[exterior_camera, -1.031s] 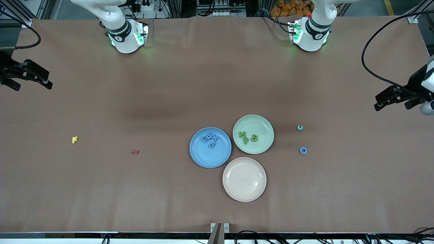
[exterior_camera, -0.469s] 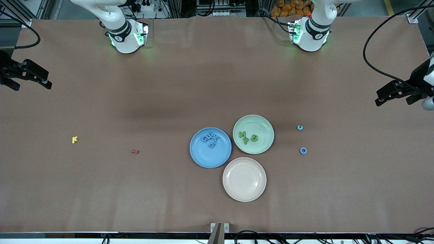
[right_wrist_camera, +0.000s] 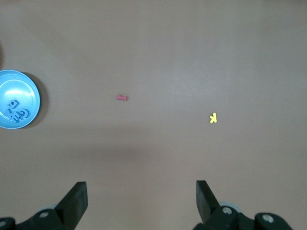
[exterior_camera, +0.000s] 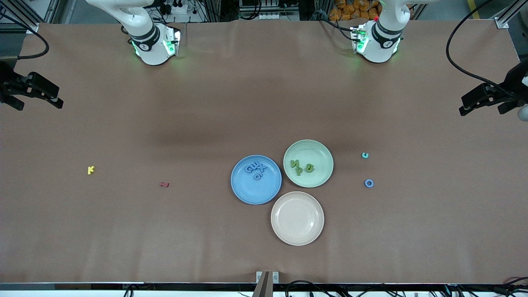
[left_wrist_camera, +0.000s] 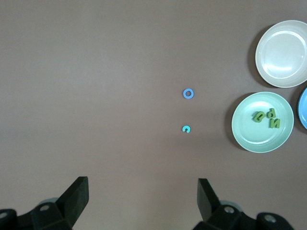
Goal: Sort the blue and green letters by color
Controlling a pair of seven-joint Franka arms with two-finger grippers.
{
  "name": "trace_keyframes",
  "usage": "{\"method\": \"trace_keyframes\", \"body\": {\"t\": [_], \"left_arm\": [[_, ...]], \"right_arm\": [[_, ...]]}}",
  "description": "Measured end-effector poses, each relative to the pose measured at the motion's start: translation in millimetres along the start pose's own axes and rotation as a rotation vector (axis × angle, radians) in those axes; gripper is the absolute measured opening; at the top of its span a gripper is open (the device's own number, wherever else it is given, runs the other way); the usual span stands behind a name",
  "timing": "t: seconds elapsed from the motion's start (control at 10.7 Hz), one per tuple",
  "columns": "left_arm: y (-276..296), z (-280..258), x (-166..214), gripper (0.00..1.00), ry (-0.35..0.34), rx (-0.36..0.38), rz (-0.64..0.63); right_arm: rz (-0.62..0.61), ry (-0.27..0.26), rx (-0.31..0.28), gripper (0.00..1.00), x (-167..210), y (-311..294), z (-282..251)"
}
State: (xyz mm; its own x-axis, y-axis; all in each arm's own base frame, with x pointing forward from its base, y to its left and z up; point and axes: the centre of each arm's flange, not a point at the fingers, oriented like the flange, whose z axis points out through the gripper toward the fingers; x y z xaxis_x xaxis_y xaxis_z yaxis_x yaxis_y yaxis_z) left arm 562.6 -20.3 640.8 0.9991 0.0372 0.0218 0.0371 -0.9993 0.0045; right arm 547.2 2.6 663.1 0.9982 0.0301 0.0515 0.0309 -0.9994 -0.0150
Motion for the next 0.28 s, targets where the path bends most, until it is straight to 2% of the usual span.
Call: {"method": "trace_keyframes", "body": {"t": [0.28], "left_arm": [[2.6, -1.6, -2.1, 1.0, -0.011, 0.001, 0.005]], "right_arm": [[0.0, 0.0, 0.0, 1.0, 0.0, 0.0, 0.0]]}}
